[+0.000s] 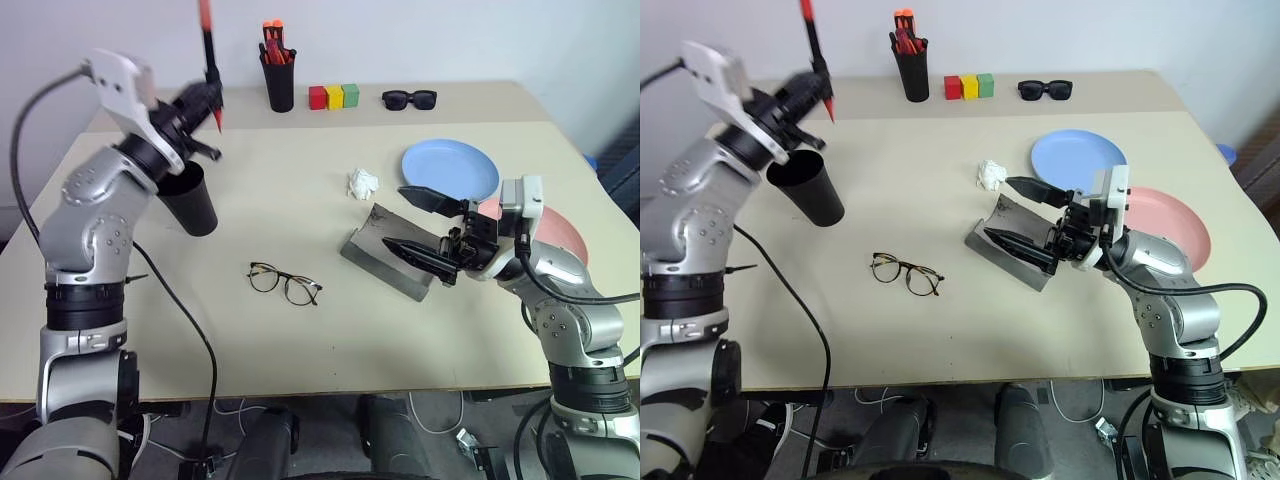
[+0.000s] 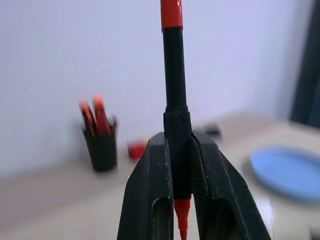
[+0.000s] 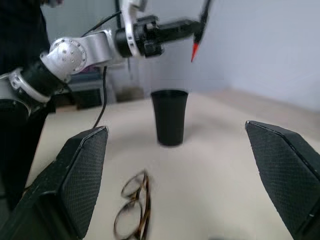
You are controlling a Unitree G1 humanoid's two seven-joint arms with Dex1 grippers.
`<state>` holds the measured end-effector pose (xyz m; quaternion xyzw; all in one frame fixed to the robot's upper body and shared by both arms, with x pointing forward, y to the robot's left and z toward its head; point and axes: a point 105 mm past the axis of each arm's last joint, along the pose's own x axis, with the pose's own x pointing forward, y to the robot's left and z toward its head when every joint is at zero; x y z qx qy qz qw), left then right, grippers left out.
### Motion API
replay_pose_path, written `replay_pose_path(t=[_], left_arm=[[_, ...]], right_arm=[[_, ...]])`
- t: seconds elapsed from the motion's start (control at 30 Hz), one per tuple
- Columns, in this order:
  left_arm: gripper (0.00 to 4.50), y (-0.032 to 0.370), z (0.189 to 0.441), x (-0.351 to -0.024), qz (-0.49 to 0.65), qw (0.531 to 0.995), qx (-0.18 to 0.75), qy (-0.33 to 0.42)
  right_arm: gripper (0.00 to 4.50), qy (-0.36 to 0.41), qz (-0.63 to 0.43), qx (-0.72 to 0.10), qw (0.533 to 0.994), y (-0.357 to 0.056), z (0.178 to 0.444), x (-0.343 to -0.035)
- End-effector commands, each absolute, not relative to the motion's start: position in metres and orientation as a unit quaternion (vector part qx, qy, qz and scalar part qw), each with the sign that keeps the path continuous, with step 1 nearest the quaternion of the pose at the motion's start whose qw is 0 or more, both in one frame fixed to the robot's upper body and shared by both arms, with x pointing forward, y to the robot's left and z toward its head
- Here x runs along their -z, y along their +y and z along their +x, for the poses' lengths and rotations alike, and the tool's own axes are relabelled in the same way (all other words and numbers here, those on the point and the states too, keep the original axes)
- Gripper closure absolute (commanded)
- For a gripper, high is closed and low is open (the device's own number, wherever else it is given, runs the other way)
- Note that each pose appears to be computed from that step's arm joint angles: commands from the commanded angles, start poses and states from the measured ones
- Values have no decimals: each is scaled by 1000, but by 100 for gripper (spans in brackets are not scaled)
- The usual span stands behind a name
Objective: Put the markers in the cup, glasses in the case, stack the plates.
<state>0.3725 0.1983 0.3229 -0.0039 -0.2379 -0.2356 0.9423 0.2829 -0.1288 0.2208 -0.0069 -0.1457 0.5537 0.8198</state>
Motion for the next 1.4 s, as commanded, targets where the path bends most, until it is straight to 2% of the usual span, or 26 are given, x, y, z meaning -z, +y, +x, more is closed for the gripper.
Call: replay_pose_path(t=[0.03, 0.27, 0.43, 0.57, 0.9, 1.2, 1.3, 1.4], left_arm=[[448, 234, 371, -337, 12, 941, 187, -283], [448, 271, 376, -310, -22, 946, 155, -283], [448, 265, 374, -276, -48, 946, 177, -267], [448, 276, 372, -257, -36, 957, 124, -261], [448, 266, 370, -238, -18, 962, 119, -244], [448, 271, 369, -234, -1, 966, 103, -235], [321, 272, 368, -236, -3, 965, 104, -240], [163, 271, 367, -235, -7, 964, 106, -243]], right_arm=[[0, -161, -27, -557, 814, -124, 278, -227], [0, -156, -34, -561, 812, -125, 279, -227], [0, -153, -35, -562, 812, -124, 278, -226], [0, -148, -37, -559, 815, -126, 278, -224], [0, -147, -42, -557, 817, -128, 279, -225], [0, -144, -49, -552, 820, -134, 281, -225], [0, -144, -51, -551, 820, -134, 281, -225], [0, -145, -53, -551, 820, -134, 281, -226]])
